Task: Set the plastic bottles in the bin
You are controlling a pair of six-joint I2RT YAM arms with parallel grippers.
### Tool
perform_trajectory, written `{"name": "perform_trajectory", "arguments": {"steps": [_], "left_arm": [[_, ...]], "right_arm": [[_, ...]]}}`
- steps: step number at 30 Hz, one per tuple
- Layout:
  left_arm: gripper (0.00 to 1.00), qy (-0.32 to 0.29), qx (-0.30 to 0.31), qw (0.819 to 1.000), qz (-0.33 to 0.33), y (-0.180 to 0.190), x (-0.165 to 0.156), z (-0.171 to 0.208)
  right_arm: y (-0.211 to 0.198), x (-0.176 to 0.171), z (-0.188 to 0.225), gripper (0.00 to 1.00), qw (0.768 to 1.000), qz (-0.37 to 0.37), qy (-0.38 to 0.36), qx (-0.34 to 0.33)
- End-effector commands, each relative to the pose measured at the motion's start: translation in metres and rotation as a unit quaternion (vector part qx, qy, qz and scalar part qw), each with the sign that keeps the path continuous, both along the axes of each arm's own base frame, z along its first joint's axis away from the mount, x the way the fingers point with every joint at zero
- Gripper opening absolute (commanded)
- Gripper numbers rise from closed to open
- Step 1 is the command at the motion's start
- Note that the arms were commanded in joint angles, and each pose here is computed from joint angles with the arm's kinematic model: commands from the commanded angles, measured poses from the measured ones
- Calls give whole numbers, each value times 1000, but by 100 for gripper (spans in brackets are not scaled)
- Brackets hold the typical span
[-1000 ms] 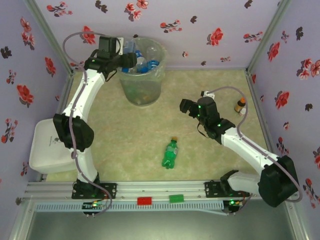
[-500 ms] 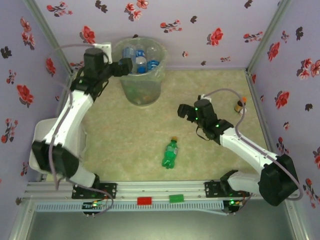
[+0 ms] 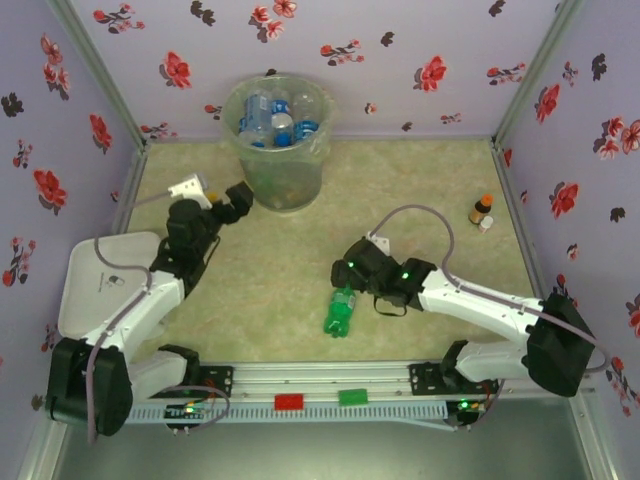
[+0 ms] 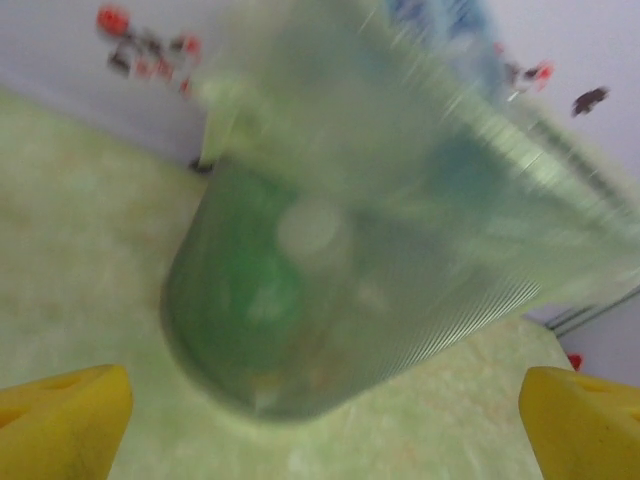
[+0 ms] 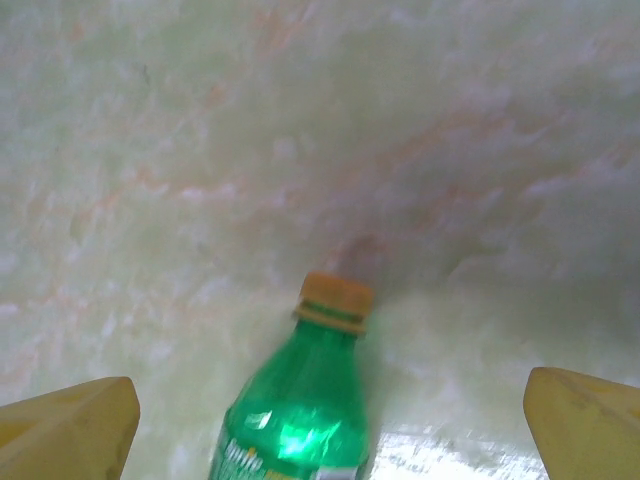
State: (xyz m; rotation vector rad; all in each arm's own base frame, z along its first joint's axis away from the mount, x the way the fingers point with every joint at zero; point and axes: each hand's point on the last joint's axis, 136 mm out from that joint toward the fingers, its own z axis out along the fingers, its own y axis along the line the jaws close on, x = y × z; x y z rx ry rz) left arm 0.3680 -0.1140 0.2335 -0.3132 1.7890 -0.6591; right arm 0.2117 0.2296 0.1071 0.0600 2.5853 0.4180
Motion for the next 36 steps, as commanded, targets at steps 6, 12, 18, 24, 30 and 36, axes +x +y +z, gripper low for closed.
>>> {"name": "perform_trajectory", "arguments": {"steps": [6, 12, 18, 24, 30, 36], "left_arm": [[100, 4, -64, 997, -37, -29, -23, -14], [100, 23, -57, 997, -51, -39, -26, -32], [100, 13, -48, 997, -54, -42, -20, -29], [100, 6, -38, 998, -57, -44, -16, -25], [100, 7, -33, 998, -49, -39, -18, -30], [100, 16, -39, 999, -33, -28, -18, -36]], "right_arm": [[36, -38, -44, 99, 996, 2, 90, 13], [44, -50, -63, 90, 993, 18, 116, -24], [44, -51, -69, 77, 992, 12, 120, -32], [41, -49, -64, 54, 994, 5, 108, -30], [42, -32, -40, 50, 998, 12, 55, -31], [76, 43, 49, 49, 993, 31, -112, 35]]}}
